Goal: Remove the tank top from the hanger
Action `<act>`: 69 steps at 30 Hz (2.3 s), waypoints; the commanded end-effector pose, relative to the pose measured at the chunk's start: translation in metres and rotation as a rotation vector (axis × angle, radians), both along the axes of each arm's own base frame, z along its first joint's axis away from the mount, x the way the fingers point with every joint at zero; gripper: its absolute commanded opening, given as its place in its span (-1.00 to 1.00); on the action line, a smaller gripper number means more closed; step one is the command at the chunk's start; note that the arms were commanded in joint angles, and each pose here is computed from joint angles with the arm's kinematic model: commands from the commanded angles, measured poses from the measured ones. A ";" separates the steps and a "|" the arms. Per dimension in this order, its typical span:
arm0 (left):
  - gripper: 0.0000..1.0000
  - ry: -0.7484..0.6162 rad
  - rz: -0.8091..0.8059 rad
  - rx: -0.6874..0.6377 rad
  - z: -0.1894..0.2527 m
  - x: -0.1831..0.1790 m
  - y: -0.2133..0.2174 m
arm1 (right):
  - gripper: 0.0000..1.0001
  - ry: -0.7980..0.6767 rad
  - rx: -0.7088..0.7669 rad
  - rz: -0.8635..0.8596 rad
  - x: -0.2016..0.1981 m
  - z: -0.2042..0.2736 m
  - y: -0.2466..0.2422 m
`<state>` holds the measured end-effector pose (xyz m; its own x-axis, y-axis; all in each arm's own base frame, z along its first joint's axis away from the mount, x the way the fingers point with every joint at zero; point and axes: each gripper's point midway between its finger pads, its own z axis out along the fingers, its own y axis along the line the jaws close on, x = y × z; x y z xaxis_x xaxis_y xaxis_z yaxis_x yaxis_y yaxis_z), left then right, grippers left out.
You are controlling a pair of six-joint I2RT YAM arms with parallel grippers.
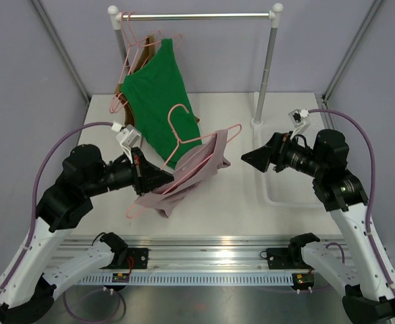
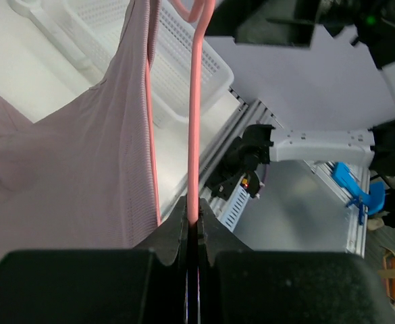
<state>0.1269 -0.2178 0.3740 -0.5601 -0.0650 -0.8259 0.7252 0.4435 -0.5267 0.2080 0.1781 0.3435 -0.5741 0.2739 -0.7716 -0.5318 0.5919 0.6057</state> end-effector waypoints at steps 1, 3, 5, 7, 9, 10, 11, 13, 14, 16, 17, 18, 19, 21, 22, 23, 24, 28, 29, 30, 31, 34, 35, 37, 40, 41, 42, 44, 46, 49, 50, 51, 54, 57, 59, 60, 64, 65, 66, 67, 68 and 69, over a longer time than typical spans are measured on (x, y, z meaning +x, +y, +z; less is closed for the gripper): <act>-1.00 -0.042 -0.035 -0.127 0.022 -0.019 0.002 | 0.84 -0.039 0.113 0.160 -0.004 0.030 0.025; -1.00 -0.002 0.013 -0.123 0.012 -0.016 0.006 | 0.82 -0.048 0.119 0.149 0.002 0.030 0.027; -1.00 0.036 0.049 -0.117 -0.002 -0.012 0.007 | 0.79 -0.061 0.111 0.128 0.008 0.026 0.029; -1.00 0.078 0.042 -0.115 -0.017 -0.010 0.003 | 0.75 -0.060 0.088 0.086 0.019 0.018 0.031; -1.00 0.100 0.028 -0.158 -0.018 -0.010 -0.002 | 0.68 -0.064 0.050 0.102 0.022 0.010 0.041; -1.00 0.123 0.019 -0.160 -0.026 -0.010 -0.005 | 0.65 -0.077 0.027 0.079 0.028 0.006 0.043; -1.00 0.126 0.017 -0.184 -0.023 -0.009 -0.007 | 0.63 -0.078 0.015 0.099 0.025 0.003 0.052; -1.00 0.138 0.033 -0.190 -0.026 -0.007 -0.007 | 0.60 -0.112 -0.024 0.051 0.034 0.000 0.054; -1.00 0.142 0.038 -0.195 -0.026 -0.006 -0.007 | 0.59 -0.120 -0.042 0.039 0.035 -0.003 0.057; -1.00 0.144 0.054 -0.201 -0.026 -0.004 -0.006 | 0.52 -0.145 -0.098 0.000 0.043 -0.011 0.061; -1.00 0.147 0.054 -0.207 -0.025 -0.005 -0.006 | 0.50 -0.147 -0.121 -0.017 0.047 -0.016 0.061; -1.00 0.148 0.056 -0.214 -0.024 -0.005 -0.005 | 0.49 -0.140 -0.144 -0.011 0.048 -0.024 0.067; -1.00 0.154 0.052 -0.215 -0.025 -0.006 -0.006 | 0.46 -0.148 -0.173 -0.031 0.053 -0.028 0.067; -1.00 0.165 0.054 -0.223 -0.026 -0.006 -0.006 | 0.44 -0.132 -0.203 -0.019 0.057 -0.039 0.075; -1.00 0.168 0.054 -0.223 -0.027 -0.006 -0.006 | 0.41 -0.143 -0.206 -0.009 0.057 -0.039 0.081; -1.00 0.173 0.054 -0.222 -0.028 -0.006 -0.007 | 0.41 -0.141 -0.211 -0.008 0.058 -0.042 0.085; -1.00 0.175 0.052 -0.219 -0.030 -0.006 -0.007 | 0.40 -0.135 -0.223 -0.008 0.061 -0.047 0.088; -1.00 0.182 0.051 -0.212 -0.033 -0.006 -0.007 | 0.34 -0.152 -0.212 0.003 0.065 -0.044 0.098; -1.00 0.186 0.051 -0.208 -0.034 -0.006 -0.007 | 0.32 -0.156 -0.208 0.006 0.066 -0.043 0.100; -1.00 0.186 0.050 -0.206 -0.034 -0.006 -0.007 | 0.31 -0.159 -0.205 0.008 0.066 -0.043 0.102; -1.00 0.190 0.051 -0.201 -0.036 -0.006 -0.007 | 0.31 -0.168 -0.196 0.008 0.067 -0.040 0.103; -1.00 0.193 0.053 -0.195 -0.039 -0.005 -0.007 | 0.21 -0.175 -0.195 0.008 0.071 -0.041 0.106; -1.00 0.196 0.055 -0.193 -0.040 -0.005 -0.007 | 0.18 -0.175 -0.195 0.010 0.072 -0.042 0.107; -1.00 0.193 0.054 -0.190 -0.040 -0.005 -0.007 | 0.12 -0.177 -0.197 0.012 0.073 -0.043 0.109; -1.00 0.191 0.054 -0.188 -0.040 -0.006 -0.007 | 0.00 -0.178 -0.205 0.008 0.077 -0.045 0.110; -1.00 0.188 0.055 -0.188 -0.039 -0.005 -0.007 | -0.06 -0.177 -0.207 0.004 0.078 -0.045 0.110; -1.00 0.189 0.055 -0.186 -0.040 -0.005 -0.007 | -0.28 -0.180 -0.211 -0.011 0.080 -0.045 0.108; -1.00 0.187 0.075 -0.170 -0.043 -0.003 -0.004 | -0.54 -0.180 -0.221 -0.027 0.082 -0.045 0.105; -1.00 0.187 0.111 -0.137 -0.048 0.002 0.000 | -0.64 -0.175 -0.241 -0.068 0.086 -0.047 0.098; -1.00 0.177 0.169 -0.086 -0.056 0.009 0.007 | -0.64 -0.167 -0.286 -0.155 0.093 -0.052 0.082; -1.00 0.175 0.174 -0.074 -0.058 0.009 0.009 | -0.80 -0.164 -0.299 -0.185 0.096 -0.053 0.077; -1.00 0.173 0.175 -0.061 -0.060 0.010 0.009 | -0.91 -0.161 -0.326 -0.246 0.102 -0.055 0.067; -1.00 0.162 0.147 -0.022 -0.067 0.007 0.009 | -1.00 -0.122 -0.433 -0.377 0.115 -0.067 0.043; -1.00 0.151 0.085 -0.001 -0.071 -0.002 0.007 | -1.00 -0.091 -0.545 -0.488 0.126 -0.077 0.021; -1.00 0.134 0.046 -0.003 -0.070 -0.008 0.005 | -1.00 -0.067 -0.596 -0.530 0.131 -0.083 0.011; -1.00 0.132 0.012 -0.011 -0.068 -0.014 0.004 | -1.00 -0.053 -0.605 -0.559 0.135 -0.085 0.002; -1.00 0.068 -0.093 -0.063 -0.051 -0.034 0.002 | -1.00 0.014 -0.603 -0.601 0.143 -0.098 -0.021; -1.00 0.052 -0.113 -0.077 -0.048 -0.038 0.002 | -1.00 0.025 -0.595 -0.601 0.143 -0.099 -0.025; -1.00 0.036 -0.161 -0.098 -0.042 -0.049 0.003 | -1.00 0.035 -0.581 -0.587 0.142 -0.099 -0.027; -1.00 0.016 -0.176 -0.116 -0.037 -0.052 0.003 | -1.00 0.039 -0.578 -0.574 0.140 -0.101 -0.028; -1.00 0.006 -0.187 -0.124 -0.035 -0.054 0.003 | -1.00 0.019 -0.550 -0.565 0.135 -0.092 -0.028; -1.00 -0.005 -0.192 -0.129 -0.032 -0.056 0.004 | -1.00 0.014 -0.528 -0.518 0.130 -0.091 -0.022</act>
